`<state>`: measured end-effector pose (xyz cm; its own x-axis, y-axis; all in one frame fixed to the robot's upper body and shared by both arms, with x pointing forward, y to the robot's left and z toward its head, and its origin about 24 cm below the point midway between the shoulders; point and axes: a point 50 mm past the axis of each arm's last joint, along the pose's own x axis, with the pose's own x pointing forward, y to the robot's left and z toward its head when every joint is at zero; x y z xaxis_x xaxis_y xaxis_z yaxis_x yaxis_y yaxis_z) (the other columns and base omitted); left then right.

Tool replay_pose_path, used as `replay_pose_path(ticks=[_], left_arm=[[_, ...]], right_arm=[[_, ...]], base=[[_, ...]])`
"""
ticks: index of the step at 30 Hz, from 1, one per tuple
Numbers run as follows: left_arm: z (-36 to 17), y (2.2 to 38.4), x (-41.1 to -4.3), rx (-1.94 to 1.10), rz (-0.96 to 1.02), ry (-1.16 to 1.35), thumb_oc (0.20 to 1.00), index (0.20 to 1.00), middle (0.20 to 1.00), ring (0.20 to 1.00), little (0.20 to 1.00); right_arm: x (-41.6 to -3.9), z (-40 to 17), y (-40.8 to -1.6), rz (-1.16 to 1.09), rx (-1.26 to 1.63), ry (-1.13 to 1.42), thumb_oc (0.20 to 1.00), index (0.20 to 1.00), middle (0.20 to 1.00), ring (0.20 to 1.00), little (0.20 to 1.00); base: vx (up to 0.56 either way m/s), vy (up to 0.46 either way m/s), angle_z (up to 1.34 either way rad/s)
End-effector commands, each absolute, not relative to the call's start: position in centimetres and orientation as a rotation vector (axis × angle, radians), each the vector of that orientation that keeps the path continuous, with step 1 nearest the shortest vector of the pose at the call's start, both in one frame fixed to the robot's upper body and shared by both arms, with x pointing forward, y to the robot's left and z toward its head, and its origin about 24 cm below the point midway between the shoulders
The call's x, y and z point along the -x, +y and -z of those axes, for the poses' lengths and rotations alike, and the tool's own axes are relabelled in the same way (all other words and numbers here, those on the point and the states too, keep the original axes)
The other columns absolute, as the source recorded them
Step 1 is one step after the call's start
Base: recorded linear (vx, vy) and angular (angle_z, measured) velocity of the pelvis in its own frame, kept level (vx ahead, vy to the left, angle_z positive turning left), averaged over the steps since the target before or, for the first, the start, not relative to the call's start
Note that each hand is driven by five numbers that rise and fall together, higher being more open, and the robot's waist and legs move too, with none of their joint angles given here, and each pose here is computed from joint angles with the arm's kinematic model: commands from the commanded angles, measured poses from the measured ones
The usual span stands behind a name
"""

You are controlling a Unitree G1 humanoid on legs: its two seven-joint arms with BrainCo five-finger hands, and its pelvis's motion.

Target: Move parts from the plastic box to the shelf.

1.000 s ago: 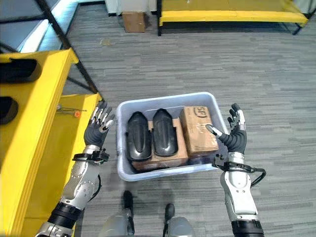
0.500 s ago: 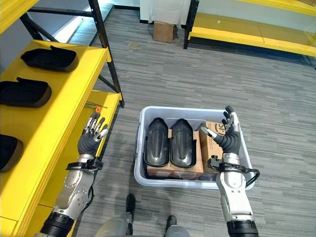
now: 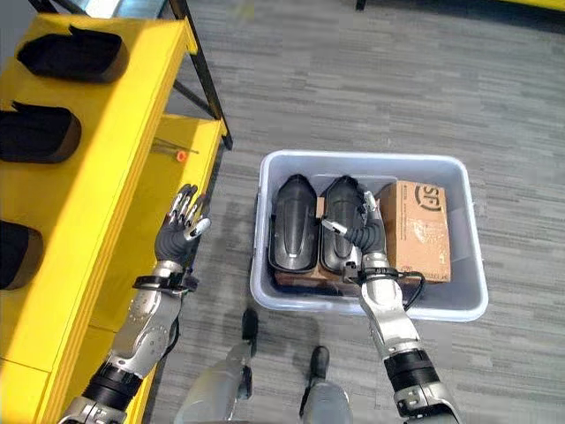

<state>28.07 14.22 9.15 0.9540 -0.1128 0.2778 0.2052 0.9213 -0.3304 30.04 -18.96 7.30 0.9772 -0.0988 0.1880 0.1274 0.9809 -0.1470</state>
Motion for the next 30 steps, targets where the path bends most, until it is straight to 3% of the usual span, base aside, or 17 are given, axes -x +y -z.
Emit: replay_pose_path(ticks=[1, 10, 23, 30], left_arm=[[-12.6, 14.1, -28.4, 0.366, 0.181, -0.436, 1.0, 1.0, 1.0, 1.0, 1.0], [-13.4, 13.6, -28.3, 0.37, 0.198, -0.467, 1.0, 1.0, 1.0, 1.0, 1.0], [-13.4, 13.9, -28.1, 0.353, 0.18, -0.477, 1.0, 1.0, 1.0, 1.0, 1.0], [-13.6, 13.9, -28.2, 0.351, 0.178, -0.486, 1.0, 1.0, 1.0, 1.0, 1.0]], right_arm=[[-31.1, -10.5, -18.9, 0.109, 0.175, -0.312, 1.0, 1.0, 1.0, 1.0, 1.0], [-31.7, -9.9, -20.0, 0.182, 0.226, -0.274, 1.0, 1.0, 1.0, 1.0, 1.0], [-28.8, -13.6, -22.4, 0.335, 0.3, -0.497, 1.0, 1.0, 1.0, 1.0, 1.0], [-28.7, -13.3, -22.8, 0.37, 0.303, -0.484, 1.0, 1.0, 1.0, 1.0, 1.0]], base=[[-0.05, 0.027, -0.01], [-0.02, 0.011, -0.02], [-0.02, 0.0, -0.08], [0.0, -0.013, -0.08]])
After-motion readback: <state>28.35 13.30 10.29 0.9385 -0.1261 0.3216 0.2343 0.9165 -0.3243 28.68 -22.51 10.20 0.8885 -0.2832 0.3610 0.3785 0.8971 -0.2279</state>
